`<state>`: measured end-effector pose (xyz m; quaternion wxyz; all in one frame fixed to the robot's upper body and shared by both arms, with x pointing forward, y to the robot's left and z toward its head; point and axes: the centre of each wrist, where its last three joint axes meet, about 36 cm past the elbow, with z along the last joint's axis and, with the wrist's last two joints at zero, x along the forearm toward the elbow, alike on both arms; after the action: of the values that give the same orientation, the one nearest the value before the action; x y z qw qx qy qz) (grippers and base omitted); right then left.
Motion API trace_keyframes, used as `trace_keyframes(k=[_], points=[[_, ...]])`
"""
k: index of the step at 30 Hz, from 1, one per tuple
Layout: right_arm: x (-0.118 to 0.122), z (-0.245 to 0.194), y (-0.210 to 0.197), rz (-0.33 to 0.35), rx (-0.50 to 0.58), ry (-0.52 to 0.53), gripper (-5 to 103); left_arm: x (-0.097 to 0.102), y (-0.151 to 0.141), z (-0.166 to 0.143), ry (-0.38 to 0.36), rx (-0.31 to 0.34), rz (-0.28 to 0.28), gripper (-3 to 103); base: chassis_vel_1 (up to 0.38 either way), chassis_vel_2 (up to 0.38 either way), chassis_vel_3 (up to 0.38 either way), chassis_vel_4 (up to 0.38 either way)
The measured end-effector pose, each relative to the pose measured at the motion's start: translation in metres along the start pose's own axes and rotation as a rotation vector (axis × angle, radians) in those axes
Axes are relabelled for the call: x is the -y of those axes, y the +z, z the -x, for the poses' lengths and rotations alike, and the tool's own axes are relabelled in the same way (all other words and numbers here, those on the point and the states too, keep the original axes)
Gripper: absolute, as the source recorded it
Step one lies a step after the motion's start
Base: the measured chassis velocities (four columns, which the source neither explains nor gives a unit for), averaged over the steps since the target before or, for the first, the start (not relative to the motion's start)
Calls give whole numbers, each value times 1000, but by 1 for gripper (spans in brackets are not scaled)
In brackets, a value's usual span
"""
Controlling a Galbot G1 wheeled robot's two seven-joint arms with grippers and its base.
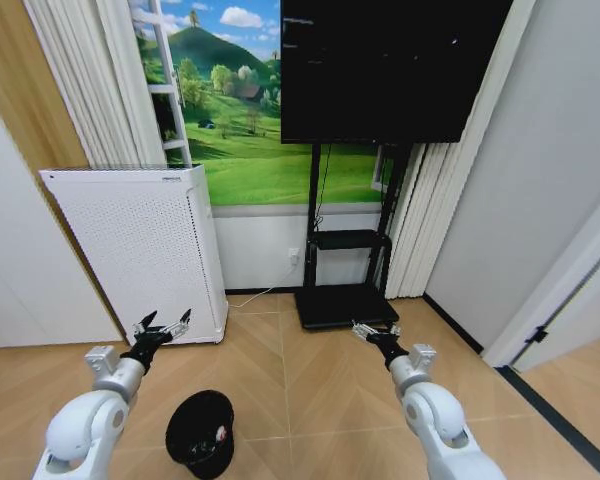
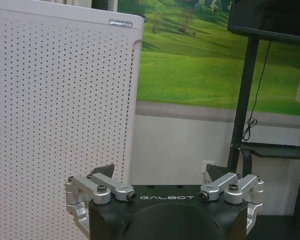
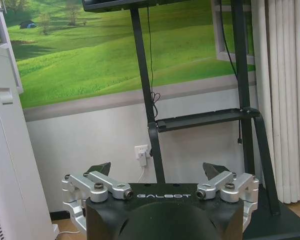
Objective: Pick up the trash bin and place the garbage on the floor into it.
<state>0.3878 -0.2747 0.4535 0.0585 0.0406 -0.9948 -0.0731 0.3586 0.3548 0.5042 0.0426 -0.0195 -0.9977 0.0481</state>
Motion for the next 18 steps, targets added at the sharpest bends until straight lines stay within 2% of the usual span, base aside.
trace_keyframes(k=[18], points=[[-1, -2, -2, 4, 0, -3, 100, -1, -5, -2, 6, 9, 3, 100, 0, 0, 0, 0]])
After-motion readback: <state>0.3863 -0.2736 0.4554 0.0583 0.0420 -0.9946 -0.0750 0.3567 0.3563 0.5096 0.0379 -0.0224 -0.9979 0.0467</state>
